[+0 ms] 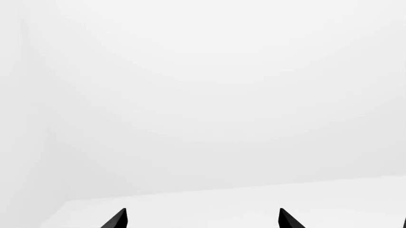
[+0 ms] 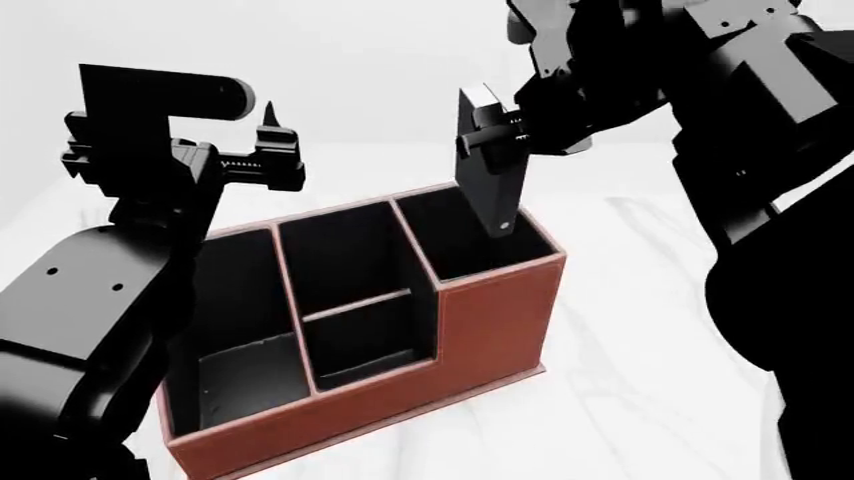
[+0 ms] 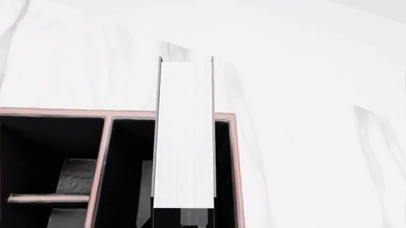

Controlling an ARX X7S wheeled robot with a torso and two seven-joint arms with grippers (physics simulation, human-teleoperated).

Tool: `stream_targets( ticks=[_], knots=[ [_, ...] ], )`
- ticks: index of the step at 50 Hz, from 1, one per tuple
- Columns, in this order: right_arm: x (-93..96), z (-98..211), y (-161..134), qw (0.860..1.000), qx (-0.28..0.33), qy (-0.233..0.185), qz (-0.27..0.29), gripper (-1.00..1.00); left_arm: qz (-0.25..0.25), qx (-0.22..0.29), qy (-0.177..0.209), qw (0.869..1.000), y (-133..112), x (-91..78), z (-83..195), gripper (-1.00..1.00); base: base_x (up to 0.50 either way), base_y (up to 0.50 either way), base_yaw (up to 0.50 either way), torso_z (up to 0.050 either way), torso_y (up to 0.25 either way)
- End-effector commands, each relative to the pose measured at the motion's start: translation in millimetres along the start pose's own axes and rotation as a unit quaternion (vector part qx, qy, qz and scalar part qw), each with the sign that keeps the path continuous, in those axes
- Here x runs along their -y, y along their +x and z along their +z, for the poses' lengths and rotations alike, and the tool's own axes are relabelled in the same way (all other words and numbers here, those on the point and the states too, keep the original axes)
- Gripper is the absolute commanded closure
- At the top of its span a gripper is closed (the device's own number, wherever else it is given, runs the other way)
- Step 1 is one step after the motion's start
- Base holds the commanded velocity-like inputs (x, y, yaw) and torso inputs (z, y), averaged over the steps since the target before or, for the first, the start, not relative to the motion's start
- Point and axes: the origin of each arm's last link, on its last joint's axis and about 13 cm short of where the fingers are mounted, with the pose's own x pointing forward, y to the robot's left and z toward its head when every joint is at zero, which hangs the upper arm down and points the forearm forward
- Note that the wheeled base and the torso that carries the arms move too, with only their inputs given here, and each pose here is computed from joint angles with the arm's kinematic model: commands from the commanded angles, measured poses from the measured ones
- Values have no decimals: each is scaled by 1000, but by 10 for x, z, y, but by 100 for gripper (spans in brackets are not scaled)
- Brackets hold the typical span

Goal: Pick up the book and place it in the right compartment of the caddy.

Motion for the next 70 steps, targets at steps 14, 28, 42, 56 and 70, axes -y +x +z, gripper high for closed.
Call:
stream_targets(
  ticks=[14, 28, 42, 56, 70],
  knots=[
    [16, -144, 214, 999, -26, -18, -11, 100, 0, 0, 0, 1000, 7, -1, 0, -100, 0, 0, 0, 0, 1],
    [16, -242, 363, 999, -30, -16, -5, 100, 0, -1, 1, 1000, 14, -5, -10, -100, 0, 0, 0, 1, 1],
    [7, -405, 573, 999, -41, -8, 4, 100, 1, -4, -1, 1000, 9, -11, -46, -100, 0, 0, 0, 0, 1],
    [-39, -504, 727, 999, -35, -10, 21, 100, 3, -6, -2, 1000, 9, -26, -68, -100, 0, 0, 0, 0, 1],
    [-84, -618, 853, 999, -44, -12, 20, 100, 2, -9, -1, 1000, 16, -28, -73, -100, 0, 0, 0, 1, 1]
  ],
)
